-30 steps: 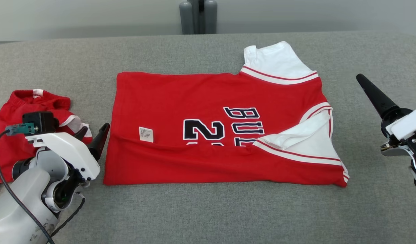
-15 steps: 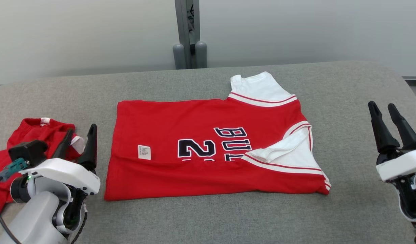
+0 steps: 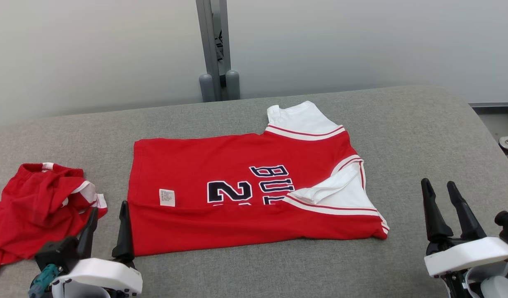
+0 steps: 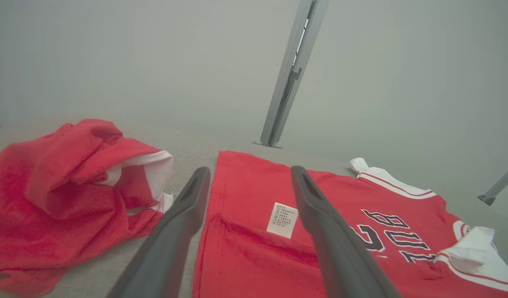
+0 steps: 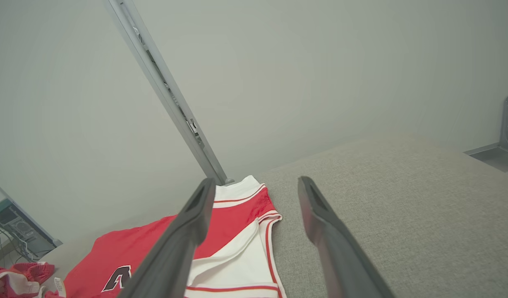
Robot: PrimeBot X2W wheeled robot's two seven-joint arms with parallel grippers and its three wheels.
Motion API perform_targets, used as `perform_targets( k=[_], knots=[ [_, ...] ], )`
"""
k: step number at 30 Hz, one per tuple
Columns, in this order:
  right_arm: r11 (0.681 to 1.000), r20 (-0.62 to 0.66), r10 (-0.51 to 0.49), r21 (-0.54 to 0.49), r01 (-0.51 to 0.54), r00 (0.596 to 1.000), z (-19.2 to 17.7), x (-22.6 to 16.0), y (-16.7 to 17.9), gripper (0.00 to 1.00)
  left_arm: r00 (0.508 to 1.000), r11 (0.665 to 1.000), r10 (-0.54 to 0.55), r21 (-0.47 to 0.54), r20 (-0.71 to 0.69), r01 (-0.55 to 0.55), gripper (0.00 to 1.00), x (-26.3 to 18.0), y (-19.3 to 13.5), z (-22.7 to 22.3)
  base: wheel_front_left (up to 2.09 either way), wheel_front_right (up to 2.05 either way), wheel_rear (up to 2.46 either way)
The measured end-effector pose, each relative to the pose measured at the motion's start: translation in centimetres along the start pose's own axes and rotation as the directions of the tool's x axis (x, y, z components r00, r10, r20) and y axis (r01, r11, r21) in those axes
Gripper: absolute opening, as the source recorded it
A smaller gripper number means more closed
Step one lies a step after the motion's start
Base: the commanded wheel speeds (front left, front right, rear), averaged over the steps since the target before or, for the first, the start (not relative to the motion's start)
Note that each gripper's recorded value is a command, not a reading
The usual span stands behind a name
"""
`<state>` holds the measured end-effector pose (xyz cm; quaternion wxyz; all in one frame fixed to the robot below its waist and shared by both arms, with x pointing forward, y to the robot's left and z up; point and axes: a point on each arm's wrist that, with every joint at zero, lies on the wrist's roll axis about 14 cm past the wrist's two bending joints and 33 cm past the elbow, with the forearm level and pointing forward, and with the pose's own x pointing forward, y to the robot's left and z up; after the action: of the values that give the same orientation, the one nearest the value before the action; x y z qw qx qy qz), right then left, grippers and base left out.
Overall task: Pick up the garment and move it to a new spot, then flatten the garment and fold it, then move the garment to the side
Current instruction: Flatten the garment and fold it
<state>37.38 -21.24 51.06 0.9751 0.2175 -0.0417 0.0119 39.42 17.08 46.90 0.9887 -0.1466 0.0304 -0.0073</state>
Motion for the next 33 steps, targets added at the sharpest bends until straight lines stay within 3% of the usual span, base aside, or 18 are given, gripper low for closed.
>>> perform_targets(
  k=[5,11,14,19,25,33],
  knots=[
    [0.999,-0.037,0.02,-0.033,-0.022,0.999,-1.2,-0.5,0.6,1.0,1.0,0.998,0.006,0.069,-0.01,-0.005,1.0,-0.4,0.1,-0.7,0.0,0.0,0.0],
    [0.999,-0.039,0.015,-0.027,-0.016,0.999,-1.4,-0.4,0.6,1.0,0.999,0.997,0.017,0.076,-0.03,-0.015,1.0,-0.8,0.4,-1.5,0.0,0.0,0.0],
    [1.0,-0.088,-0.003,-0.03,0.001,0.996,-3.0,-0.7,0.1,1.0,0.994,0.996,0.042,0.083,-0.103,-0.034,1.0,-1.3,1.0,-3.9,0.0,0.0,0.0],
    [0.999,-0.211,-0.026,-0.046,0.017,0.977,-6.5,-0.6,-0.9,1.0,0.976,0.994,0.067,0.102,-0.209,-0.047,1.0,-0.7,1.6,-7.0,0.0,0.0,0.0],
    [0.999,-0.315,-0.032,0.003,0.035,0.948,-9.7,-0.1,-0.9,1.0,0.931,0.992,0.089,0.12,-0.354,-0.05,1.0,-0.3,2.2,-10.7,0.0,0.0,0.0],
    [0.999,-0.415,-0.038,0.009,0.046,0.909,-12.4,0.3,-1.5,1.0,0.91,0.99,0.122,0.118,-0.397,-0.081,1.0,1.2,3.0,-11.6,0.0,0.0,0.0]
  ],
)
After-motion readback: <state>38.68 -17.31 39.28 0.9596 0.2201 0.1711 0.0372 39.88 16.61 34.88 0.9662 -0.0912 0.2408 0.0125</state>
